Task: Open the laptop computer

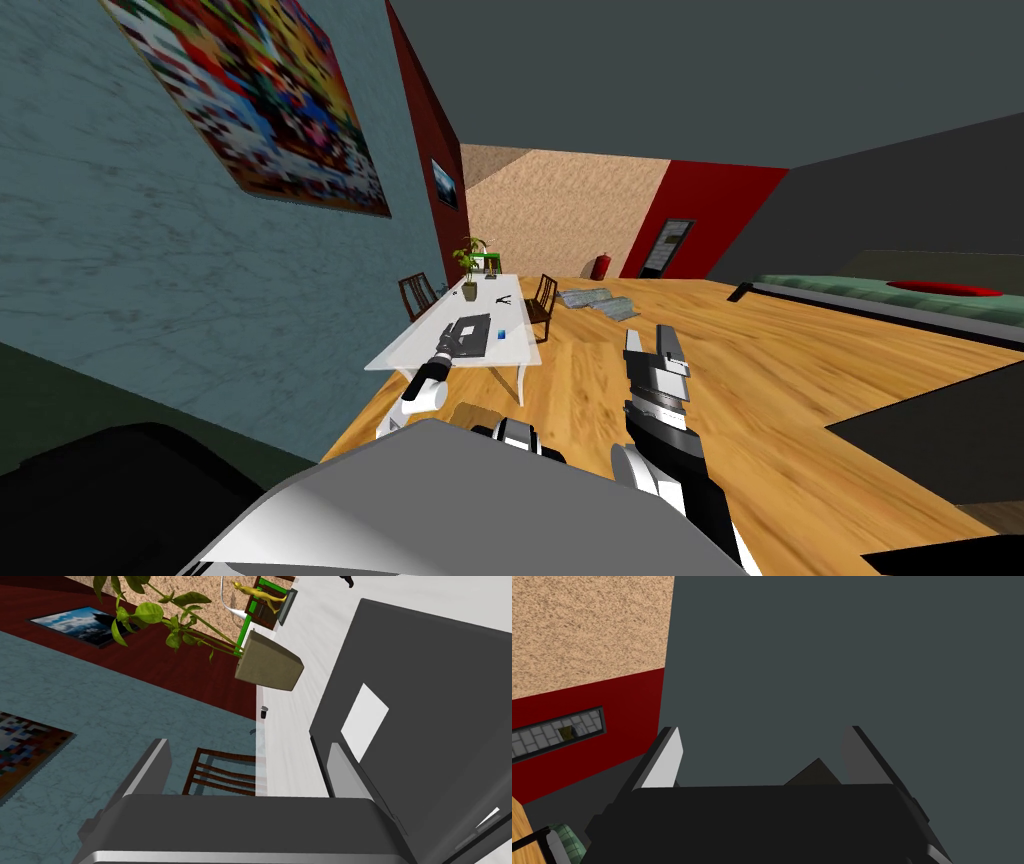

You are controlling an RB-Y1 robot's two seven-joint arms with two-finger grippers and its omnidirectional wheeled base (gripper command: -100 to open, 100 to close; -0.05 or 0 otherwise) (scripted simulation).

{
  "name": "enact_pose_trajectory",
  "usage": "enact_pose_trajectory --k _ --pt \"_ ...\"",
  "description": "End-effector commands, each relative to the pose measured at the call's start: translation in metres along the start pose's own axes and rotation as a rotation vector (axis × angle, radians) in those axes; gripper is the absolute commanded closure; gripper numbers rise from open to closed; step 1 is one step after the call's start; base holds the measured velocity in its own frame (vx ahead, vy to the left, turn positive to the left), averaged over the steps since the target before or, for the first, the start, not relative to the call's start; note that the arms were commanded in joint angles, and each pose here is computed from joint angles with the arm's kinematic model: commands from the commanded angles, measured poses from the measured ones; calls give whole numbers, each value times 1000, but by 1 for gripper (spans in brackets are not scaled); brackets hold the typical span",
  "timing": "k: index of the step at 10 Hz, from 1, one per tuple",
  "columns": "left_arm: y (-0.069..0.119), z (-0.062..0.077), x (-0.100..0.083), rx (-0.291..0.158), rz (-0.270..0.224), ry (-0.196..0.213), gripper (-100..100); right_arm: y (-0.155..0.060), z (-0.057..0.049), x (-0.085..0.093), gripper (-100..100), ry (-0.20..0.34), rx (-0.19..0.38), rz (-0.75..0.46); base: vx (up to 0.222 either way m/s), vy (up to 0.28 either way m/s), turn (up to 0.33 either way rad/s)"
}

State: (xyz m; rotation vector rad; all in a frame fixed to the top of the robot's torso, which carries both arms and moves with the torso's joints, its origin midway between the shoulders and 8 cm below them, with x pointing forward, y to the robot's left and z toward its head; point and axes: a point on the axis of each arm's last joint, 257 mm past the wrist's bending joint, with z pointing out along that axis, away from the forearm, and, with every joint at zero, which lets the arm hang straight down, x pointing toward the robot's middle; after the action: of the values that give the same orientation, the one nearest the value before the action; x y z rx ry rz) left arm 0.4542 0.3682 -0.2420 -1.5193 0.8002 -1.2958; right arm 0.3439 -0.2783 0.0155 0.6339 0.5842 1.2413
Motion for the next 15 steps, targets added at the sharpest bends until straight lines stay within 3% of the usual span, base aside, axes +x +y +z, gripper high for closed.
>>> enact_pose_trajectory --k 1,2,3,4,7,8,11,12,15 --pt "7 21 19 0 -17 29 -100 0 0 0 0 0 0 0 -38 -14 13" --pt "9 29 24 -1 -22 36 -100 0 0 0 0 0 0 0 -4 -3 -12" --pt "20 27 19 -23 -21 25 -100 0 0 0 0 0 0 0 11 1 -6" --pt "16 40 33 -9 -25 60 -100 0 0 0 0 0 0 0 -53 -20 231" --pt "32 56 40 -38 -33 64 -100 0 0 0 0 0 0 0 -44 -15 28" --pt "29 66 50 -31 -32 90 -100 0 0 0 0 0 0 0 -68 -28 243" --pt "41 84 62 -55 -39 99 -100 0 0 0 0 0 0 0 -40 -13 23" --pt "34 93 72 -41 -36 126 -100 0 0 0 0 0 0 0 -52 -10 204" --pt "38 112 88 -53 -41 141 -100 0 0 0 0 0 0 0 -46 -13 39"
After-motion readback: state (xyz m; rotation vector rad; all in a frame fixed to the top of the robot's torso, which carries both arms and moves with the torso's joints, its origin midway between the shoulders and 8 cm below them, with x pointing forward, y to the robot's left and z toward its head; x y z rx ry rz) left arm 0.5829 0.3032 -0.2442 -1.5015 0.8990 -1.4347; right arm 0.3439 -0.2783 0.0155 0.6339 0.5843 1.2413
